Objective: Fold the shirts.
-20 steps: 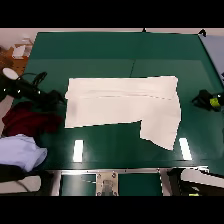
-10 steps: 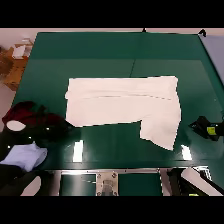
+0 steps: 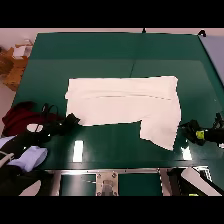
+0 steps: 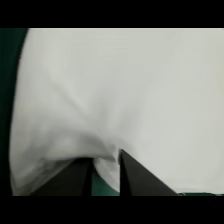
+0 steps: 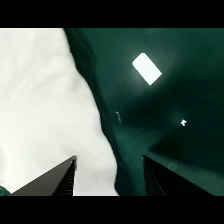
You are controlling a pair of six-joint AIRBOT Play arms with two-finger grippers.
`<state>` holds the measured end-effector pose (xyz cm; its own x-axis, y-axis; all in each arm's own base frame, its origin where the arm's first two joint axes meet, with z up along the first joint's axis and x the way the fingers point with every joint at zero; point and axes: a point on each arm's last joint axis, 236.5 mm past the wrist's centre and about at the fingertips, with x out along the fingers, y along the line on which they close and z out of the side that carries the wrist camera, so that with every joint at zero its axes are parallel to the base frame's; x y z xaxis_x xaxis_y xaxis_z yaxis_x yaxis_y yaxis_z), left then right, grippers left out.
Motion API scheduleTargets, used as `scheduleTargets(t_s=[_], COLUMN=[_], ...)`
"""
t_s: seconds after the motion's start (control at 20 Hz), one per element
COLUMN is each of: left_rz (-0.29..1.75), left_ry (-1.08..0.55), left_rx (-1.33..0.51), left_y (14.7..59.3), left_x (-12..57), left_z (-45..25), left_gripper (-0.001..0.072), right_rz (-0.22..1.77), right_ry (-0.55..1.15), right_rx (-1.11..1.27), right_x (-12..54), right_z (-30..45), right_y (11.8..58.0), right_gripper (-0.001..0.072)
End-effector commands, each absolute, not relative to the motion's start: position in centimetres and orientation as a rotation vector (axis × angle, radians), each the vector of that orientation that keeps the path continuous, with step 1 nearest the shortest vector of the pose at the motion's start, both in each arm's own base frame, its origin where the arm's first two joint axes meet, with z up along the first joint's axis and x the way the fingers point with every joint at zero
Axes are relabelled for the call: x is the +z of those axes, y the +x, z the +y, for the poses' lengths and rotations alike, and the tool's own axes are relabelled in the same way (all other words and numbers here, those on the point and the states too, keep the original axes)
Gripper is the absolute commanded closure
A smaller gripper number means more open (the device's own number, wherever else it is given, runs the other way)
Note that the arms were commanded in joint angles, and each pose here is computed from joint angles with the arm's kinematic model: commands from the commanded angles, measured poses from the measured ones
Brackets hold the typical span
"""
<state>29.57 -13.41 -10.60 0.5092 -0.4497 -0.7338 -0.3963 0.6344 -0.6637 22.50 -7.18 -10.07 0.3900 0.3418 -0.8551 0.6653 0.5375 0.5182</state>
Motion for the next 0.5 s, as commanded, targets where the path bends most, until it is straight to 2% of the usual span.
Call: scheduleTargets(t_s=[0.0,0.05,0.25,0.3,0.35,0.4,0.45], left_rz=[1.032,1.028,1.034,1.035,1.040,1.054,1.073], left_ry=[-0.878,-0.871,-0.843,-0.839,-0.845,-0.821,-0.783], left_rx=[-0.062,-0.072,-0.107,-0.116,-0.124,-0.159,-0.204], left_y=[31.6,31.8,31.7,31.6,31.5,31.4,31.3], left_x=[-10.0,-9.8,-9.6,-9.5,-9.3,-9.1,-8.6], left_z=[-13.5,-13.6,-14.1,-14.2,-14.3,-14.5,-14.7], left_gripper=[0.0613,0.0680,0.0681,0.0681,0.0681,0.0681,0.0681], right_rz=[1.249,1.273,1.339,1.331,1.329,1.333,1.333], right_ry=[1.048,1.041,1.012,1.011,1.013,1.004,0.999], right_rx=[-0.224,-0.204,-0.132,-0.119,-0.109,-0.083,-0.065], right_x=[-11.1,-11.4,-12.6,-12.4,-12.1,-11.7,-11.1], right_z=[-5.4,-4.7,-2.6,-2.5,-2.5,-2.4,-2.3], right_y=[22.2,22.3,22.6,22.9,23.0,23.2,23.4], right_gripper=[0.0218,0.0218,0.0221,0.0247,0.0427,0.0669,0.0688])
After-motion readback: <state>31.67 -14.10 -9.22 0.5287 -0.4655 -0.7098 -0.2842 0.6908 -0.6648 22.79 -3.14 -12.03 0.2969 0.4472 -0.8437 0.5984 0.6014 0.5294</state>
